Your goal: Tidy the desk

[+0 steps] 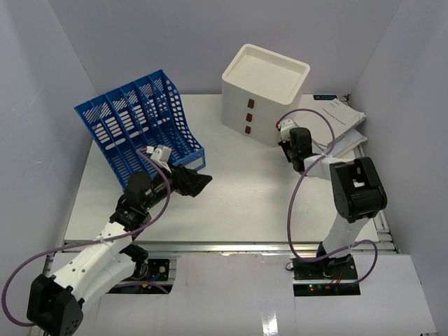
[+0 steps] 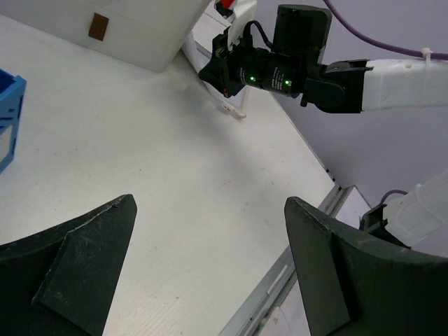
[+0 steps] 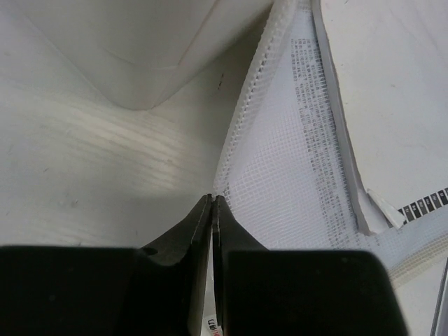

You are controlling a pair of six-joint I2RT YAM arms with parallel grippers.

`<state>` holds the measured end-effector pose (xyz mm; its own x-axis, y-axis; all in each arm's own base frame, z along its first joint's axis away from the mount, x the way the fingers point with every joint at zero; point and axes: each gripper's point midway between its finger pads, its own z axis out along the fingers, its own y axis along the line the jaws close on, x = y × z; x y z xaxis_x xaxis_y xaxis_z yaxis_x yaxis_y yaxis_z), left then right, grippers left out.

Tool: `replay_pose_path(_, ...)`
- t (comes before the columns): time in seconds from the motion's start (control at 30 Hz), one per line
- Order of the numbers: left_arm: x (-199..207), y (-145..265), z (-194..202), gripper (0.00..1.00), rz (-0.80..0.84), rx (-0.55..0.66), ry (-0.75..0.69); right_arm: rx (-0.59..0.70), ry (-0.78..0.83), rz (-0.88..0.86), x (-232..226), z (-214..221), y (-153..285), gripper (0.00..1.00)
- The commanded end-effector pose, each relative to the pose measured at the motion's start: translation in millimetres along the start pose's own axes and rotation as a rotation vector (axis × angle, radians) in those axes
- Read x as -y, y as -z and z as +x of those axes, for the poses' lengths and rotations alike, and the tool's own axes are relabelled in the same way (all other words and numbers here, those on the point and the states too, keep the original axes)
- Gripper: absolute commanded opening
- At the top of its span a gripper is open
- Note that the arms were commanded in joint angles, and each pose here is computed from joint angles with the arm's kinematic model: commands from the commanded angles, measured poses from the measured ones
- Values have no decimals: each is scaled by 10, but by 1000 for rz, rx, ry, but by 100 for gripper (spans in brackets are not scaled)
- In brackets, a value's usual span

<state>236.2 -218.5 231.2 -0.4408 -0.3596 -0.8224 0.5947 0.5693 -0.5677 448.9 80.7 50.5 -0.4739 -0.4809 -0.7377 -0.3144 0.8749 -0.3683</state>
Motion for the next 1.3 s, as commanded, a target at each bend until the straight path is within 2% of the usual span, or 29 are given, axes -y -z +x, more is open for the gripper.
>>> replay_pose_path(0.0,20,-73,109,98,32,-22,126,175,-45,-80,12,-504,540,8)
replay_pose_path(0.33,-23,-379,239,98,61,-77,253,311,-39,-238,-116,-754,1388,8)
replay_pose_path(0.47,-25,-523,223,98,57,-91,291,379,51,-387,-304,-825,1814,8)
replay_pose_path(0.57,-134,-665,278,98,-5,-112,339,438,97,-469,-410,-882,2090,8)
replay_pose_path(0.77,-175,-924,317,98,-90,-139,531,507,122,-604,-567,-990,2463,8)
replay_pose_path(0.8,-85,-992,247,98,-56,-143,537,508,122,-621,-589,-987,2495,8)
replay_pose_path(0.87,73,-1142,211,98,25,-166,470,522,122,-649,-606,-1049,2573,8)
replay_pose_path(0.9,186,-1183,165,98,79,-168,390,531,125,-657,-596,-1101,2620,8)
replay_pose_path(0.93,246,-1210,194,98,128,-174,267,556,134,-653,-557,-1200,2693,8)
replay_pose_path(1.0,390,-1203,184,98,237,-152,110,568,140,-658,-536,-1260,2771,8)
replay_pose_path(1.07,452,-1156,195,98,327,-98,-117,603,154,-653,-481,-1393,2889,8)
replay_pose_path(1.13,463,-1163,178,98,375,-62,-291,625,159,-646,-436,-1492,2971,8)
replay_pose_path(1.27,390,-1326,189,98,406,-69,-516,661,168,-656,-396,-1629,3135,8)
